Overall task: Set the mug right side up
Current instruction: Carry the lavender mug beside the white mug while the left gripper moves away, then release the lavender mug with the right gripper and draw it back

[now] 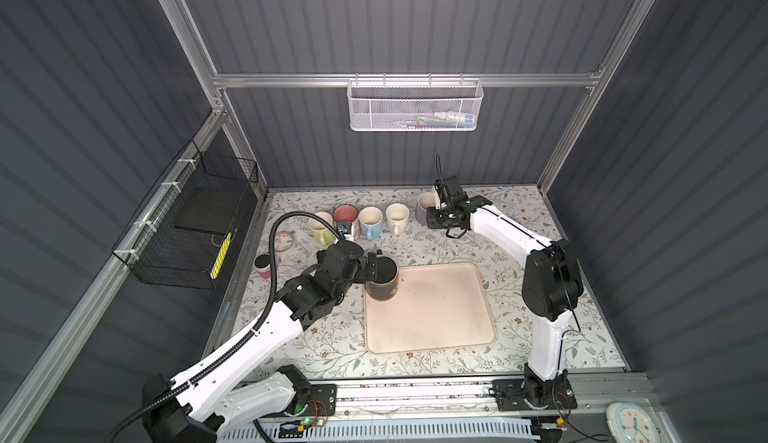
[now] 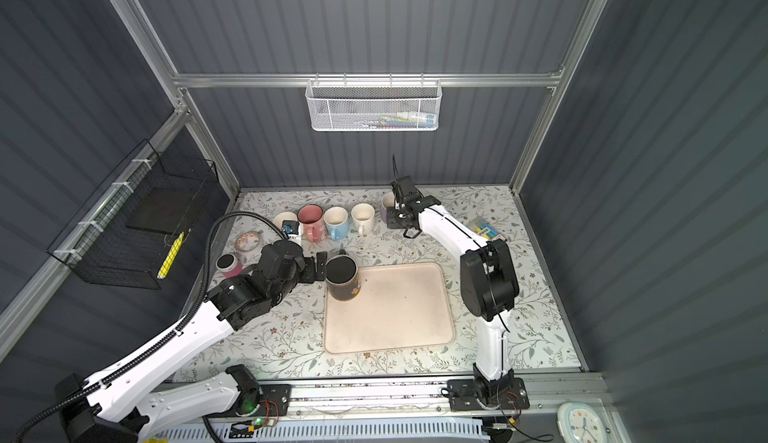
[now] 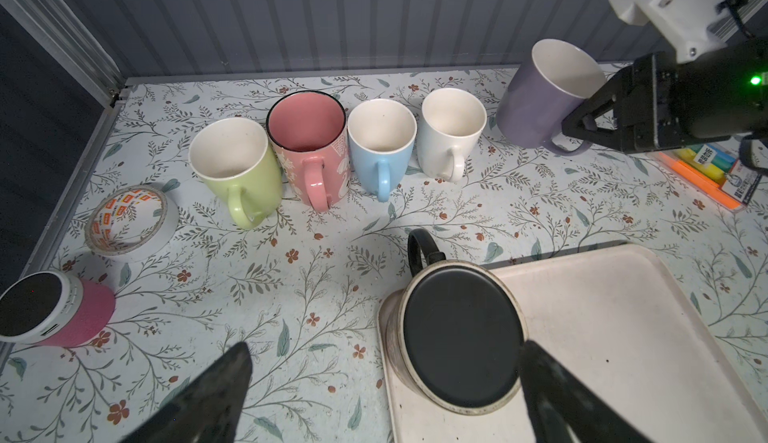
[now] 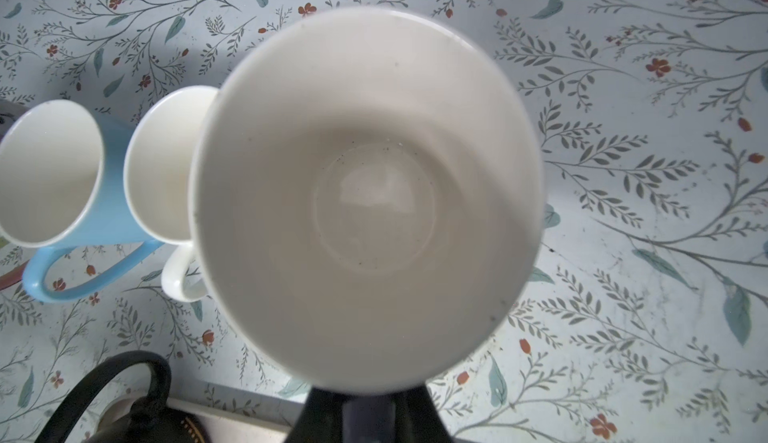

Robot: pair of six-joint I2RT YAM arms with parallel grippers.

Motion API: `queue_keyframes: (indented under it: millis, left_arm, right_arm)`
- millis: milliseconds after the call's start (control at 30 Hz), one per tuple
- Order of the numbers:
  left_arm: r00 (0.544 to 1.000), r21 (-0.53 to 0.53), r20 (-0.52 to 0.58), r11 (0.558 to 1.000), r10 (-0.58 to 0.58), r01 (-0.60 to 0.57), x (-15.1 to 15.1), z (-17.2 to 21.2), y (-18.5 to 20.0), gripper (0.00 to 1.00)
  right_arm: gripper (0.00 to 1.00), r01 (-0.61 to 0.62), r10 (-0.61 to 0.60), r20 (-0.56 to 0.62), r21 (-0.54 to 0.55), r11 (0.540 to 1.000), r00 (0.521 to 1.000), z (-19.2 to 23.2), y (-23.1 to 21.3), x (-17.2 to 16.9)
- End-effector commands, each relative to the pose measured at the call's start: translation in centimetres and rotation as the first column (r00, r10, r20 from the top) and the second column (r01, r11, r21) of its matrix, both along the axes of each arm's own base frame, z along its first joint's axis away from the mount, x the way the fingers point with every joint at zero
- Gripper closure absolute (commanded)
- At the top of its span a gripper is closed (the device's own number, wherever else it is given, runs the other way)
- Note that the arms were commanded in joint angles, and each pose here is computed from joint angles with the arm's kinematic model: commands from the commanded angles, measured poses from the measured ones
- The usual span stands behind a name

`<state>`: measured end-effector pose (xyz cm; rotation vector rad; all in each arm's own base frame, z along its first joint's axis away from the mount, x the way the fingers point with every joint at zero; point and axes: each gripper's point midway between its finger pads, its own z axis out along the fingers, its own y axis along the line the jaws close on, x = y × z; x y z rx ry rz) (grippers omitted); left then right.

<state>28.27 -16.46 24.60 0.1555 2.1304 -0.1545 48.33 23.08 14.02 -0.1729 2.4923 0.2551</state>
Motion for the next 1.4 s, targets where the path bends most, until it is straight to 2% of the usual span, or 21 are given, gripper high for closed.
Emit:
queue_keyframes:
  millis: [0,400,1100,1233,1367]
  left_arm:
    - [1.000,0.042,0.004,0.999,-0.001,0.000,-0.2,-0.1,0.4,0.00]
    - [1.000,0.065,0.007,0.998,-0.003,0.002,0.0,-0.4,0.5,0.00]
    - [1.000,0.067,-0.019,0.997,-0.023,0.024,-0.3,-0.8,0.3,0.00]
    - [0.999,0.055,-0.017,0.998,-0.034,0.035,-0.6,-0.4,0.2,0.00]
    - [0.999,0.059,-0.022,0.997,-0.045,0.046,-0.7,-0.2,0.1,0.00]
  right_arm:
    - [1.00,0.030,-0.028,0.083,-0.013,0.999,0.996,2.0,0.2,1.8]
    - [1.00,0.019,-0.018,0.046,-0.008,1.000,0.999,-0.6,1.7,3.3]
    - [1.00,-0.030,0.030,-0.016,-0.012,0.999,0.999,-3.7,3.2,3.3]
    - [0.91,-0.031,0.031,-0.026,-0.011,0.999,0.999,-4.1,3.4,3.0]
    - [0.77,-0.034,0.034,-0.033,-0.007,0.999,0.999,-4.2,3.5,2.9]
